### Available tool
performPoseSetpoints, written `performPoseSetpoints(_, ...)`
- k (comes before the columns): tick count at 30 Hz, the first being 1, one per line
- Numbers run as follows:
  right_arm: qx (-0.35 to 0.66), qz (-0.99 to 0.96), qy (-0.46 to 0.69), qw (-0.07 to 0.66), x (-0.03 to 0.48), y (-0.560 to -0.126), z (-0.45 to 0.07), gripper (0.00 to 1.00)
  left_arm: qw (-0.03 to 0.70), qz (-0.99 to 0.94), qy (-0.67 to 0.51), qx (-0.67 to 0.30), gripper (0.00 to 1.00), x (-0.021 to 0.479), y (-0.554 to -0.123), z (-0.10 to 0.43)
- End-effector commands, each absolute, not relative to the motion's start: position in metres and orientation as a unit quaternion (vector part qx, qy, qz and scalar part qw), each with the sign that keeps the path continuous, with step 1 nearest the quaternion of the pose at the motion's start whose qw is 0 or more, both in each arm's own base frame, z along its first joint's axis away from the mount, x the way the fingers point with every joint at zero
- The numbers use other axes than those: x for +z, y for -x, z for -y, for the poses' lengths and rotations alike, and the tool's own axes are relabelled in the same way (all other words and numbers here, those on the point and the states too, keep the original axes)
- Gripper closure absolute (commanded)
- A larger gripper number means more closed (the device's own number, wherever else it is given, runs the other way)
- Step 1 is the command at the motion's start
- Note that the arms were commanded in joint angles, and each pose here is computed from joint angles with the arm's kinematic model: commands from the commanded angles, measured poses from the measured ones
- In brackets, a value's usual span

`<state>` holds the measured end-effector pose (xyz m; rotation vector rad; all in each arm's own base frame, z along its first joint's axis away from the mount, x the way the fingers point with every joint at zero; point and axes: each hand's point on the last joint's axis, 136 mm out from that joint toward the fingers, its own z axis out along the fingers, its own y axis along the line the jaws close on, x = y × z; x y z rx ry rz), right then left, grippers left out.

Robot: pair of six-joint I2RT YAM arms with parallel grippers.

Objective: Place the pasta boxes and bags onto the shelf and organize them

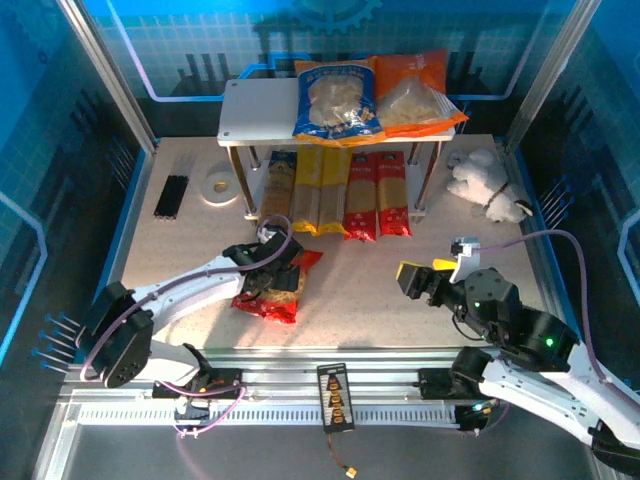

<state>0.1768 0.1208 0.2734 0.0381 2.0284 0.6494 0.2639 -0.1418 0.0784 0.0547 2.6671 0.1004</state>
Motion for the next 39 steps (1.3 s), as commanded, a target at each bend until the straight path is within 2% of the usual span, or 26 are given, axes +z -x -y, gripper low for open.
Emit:
performPoseSetpoints(1, 0.219, -0.842, -0.025, 0.492, 0.262, -0.178, -0.101, 0.08, 0.224, -0.974, -0.042, 0.012, 0.01, 0.081, -0.270, 0.152)
performPoseSetpoints(10, 0.218, -0.833, -0.032, 0.508, 0.265, -0.182, -0.100, 0.07, 0.184, -0.979, -0.082, -0.012, 0.01, 0.066, -0.268, 0.163)
performPoseSetpoints(28, 0.213, -0.828, -0.040, 0.517, 0.266, -0.183, -0.094, 0.07, 0.094, -0.992, -0.082, -0.031, 0.01, 0.021, -0.258, 0.169)
performPoseSetpoints(31, 0.211, -0.828, -0.042, 0.518, 0.267, -0.183, -0.093, 0.07, 0.082, -0.992, -0.086, -0.048, 0.10, 0.017, -0.253, 0.174)
performPoseSetpoints(35, 0.211, -0.827, -0.044, 0.519, 0.267, -0.183, -0.092, 0.07, 0.065, -0.991, -0.092, -0.068, 0.33, 0.015, -0.247, 0.180)
performPoseSetpoints(39, 0.212, -0.827, -0.043, 0.518, 0.267, -0.182, -0.092, 0.07, 0.053, -0.992, -0.093, -0.073, 0.40, 0.013, -0.243, 0.182)
